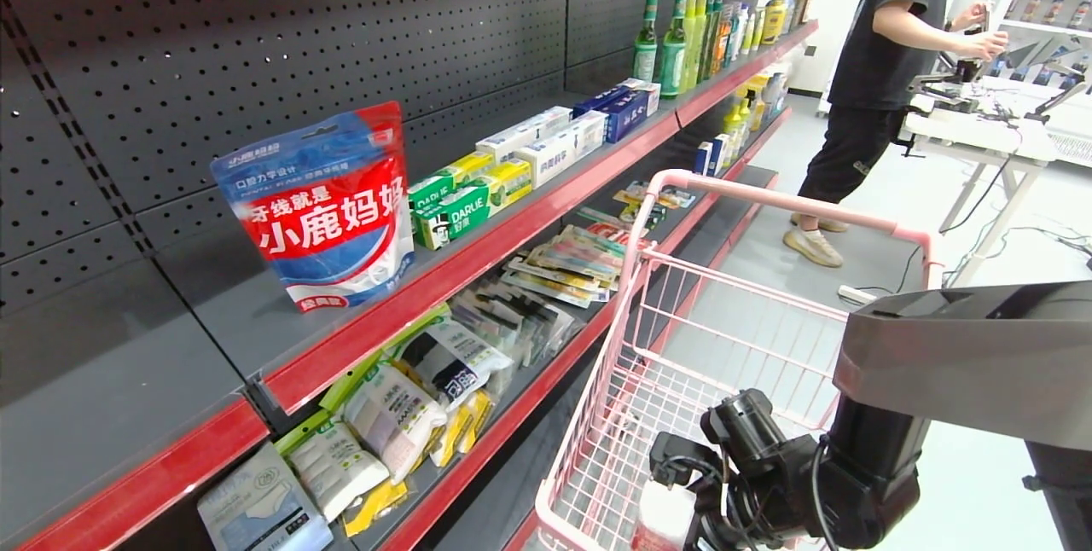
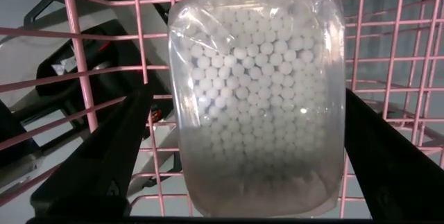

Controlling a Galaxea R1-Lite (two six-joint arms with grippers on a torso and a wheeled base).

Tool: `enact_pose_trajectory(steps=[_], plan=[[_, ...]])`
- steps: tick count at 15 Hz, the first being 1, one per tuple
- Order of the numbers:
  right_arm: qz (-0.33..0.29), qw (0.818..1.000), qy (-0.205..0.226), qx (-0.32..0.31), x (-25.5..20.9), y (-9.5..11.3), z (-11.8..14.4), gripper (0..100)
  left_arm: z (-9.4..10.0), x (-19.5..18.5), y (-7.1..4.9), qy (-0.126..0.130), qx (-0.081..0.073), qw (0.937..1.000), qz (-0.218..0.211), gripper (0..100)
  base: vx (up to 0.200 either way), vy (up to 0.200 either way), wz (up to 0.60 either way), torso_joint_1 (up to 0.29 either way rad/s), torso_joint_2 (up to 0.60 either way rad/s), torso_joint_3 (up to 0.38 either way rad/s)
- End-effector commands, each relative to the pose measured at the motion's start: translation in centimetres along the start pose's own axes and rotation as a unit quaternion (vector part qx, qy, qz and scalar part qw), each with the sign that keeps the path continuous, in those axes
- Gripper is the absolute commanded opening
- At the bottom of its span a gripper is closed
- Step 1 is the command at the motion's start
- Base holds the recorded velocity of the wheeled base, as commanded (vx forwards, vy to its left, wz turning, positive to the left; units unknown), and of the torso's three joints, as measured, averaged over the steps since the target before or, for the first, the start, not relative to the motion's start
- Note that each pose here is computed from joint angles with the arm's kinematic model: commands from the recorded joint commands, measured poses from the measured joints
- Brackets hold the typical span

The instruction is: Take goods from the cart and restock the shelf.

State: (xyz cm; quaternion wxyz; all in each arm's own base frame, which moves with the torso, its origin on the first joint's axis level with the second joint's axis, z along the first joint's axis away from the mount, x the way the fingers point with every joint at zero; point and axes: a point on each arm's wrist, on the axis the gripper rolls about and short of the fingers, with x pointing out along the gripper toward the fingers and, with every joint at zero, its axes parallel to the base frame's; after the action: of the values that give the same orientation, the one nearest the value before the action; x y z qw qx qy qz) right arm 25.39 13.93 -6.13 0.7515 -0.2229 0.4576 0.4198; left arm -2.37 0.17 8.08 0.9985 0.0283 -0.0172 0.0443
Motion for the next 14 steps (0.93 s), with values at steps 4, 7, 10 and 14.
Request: enact_pose_trajectory(steps=[4, 7, 10, 14], plan=[[-0.010, 1.000, 0.007, -0.006, 0.33, 0.14, 0.06, 100, 0.01, 0.01, 0.00, 0.000, 0.000, 1.0000, 0.001, 100, 0.000, 0.000, 0.00, 0.000, 0.00, 0.000], [-0.011, 1.000, 0.007, -0.006, 0.35, 0.15, 0.11, 100, 0.01, 0.01, 0.00, 0.000, 0.000, 1.0000, 0.001, 100, 0.000, 0.000, 0.00, 0.000, 0.00, 0.000], [-0.011, 1.000, 0.008, -0.006, 0.39, 0.16, 0.08, 100, 0.01, 0.01, 0.00, 0.000, 0.000, 1.0000, 0.001, 100, 0.000, 0.000, 0.00, 0.000, 0.00, 0.000], [-0.010, 1.000, 0.009, -0.007, 0.39, 0.22, 0.06, 100, 0.01, 0.01, 0.00, 0.000, 0.000, 1.0000, 0.000, 100, 0.000, 0.000, 0.00, 0.000, 0.00, 0.000]])
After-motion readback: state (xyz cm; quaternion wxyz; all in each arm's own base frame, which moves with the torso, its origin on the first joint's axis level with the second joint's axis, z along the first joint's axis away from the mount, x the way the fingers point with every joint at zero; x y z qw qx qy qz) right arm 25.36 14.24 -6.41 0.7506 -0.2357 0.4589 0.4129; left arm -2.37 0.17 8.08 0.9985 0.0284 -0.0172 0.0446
